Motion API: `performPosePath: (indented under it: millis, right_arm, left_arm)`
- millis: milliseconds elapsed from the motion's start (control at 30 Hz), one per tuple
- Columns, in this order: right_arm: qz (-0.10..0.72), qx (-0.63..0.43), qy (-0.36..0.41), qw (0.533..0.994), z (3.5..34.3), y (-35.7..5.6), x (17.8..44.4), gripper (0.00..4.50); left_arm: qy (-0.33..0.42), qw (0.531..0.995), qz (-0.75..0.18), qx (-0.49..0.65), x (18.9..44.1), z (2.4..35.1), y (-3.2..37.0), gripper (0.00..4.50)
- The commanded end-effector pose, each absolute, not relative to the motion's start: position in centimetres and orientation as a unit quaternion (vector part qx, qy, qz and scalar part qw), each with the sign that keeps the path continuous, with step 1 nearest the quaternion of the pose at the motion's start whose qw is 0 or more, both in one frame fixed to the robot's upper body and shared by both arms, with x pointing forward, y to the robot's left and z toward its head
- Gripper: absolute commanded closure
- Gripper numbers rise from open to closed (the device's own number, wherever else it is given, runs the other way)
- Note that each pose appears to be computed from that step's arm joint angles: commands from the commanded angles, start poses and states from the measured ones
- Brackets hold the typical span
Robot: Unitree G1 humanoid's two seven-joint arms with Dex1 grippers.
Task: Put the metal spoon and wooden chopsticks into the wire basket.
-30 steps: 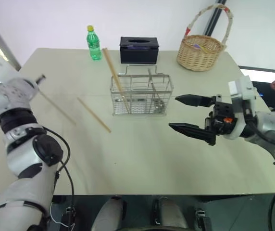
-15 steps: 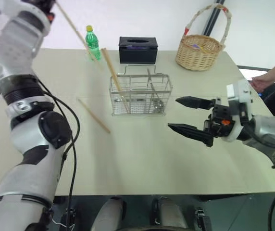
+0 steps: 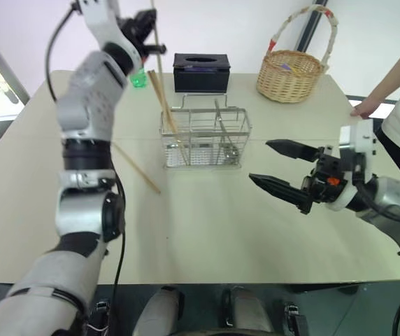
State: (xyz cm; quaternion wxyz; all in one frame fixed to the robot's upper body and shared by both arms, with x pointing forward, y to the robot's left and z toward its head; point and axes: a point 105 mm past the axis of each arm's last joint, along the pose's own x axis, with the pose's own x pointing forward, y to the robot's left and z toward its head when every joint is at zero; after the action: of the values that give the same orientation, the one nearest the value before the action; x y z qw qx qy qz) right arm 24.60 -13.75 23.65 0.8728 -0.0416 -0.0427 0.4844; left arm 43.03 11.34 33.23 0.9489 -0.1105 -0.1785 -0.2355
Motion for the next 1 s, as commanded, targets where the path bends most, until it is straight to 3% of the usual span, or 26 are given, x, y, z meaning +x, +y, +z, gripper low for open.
performPosePath:
  millis: [33,367,467,667,867,1000]
  right_arm:
    - [0.477,-0.047,-0.076,0.875,24.9,-13.7,24.3,0.0]
    - [0.464,-0.031,-0.081,0.882,25.4,-14.1,25.1,0.0]
    - [0.463,-0.03,-0.082,0.882,25.6,-14.2,25.3,0.0]
    - [0.467,-0.027,-0.081,0.88,25.7,-14.0,26.0,0.0]
    - [0.481,-0.05,-0.072,0.872,25.4,-13.7,26.3,0.0]
    - [0.503,-0.083,-0.059,0.859,24.5,-13.4,25.8,0.0]
  left_arm:
    - [-0.199,0.947,-0.234,-0.097,42.1,32.5,10.5,4.46]
    - [-0.184,0.955,-0.201,-0.114,42.1,30.4,11.4,4.46]
    - [-0.185,0.953,-0.206,-0.125,41.8,30.5,11.5,3.47]
    - [-0.192,0.948,-0.212,-0.139,41.0,31.6,12.3,0.4]
    - [-0.192,0.951,-0.181,-0.16,40.0,35.5,15.6,0.4]
    - [-0.133,0.976,-0.07,-0.156,41.0,35.6,20.7,0.4]
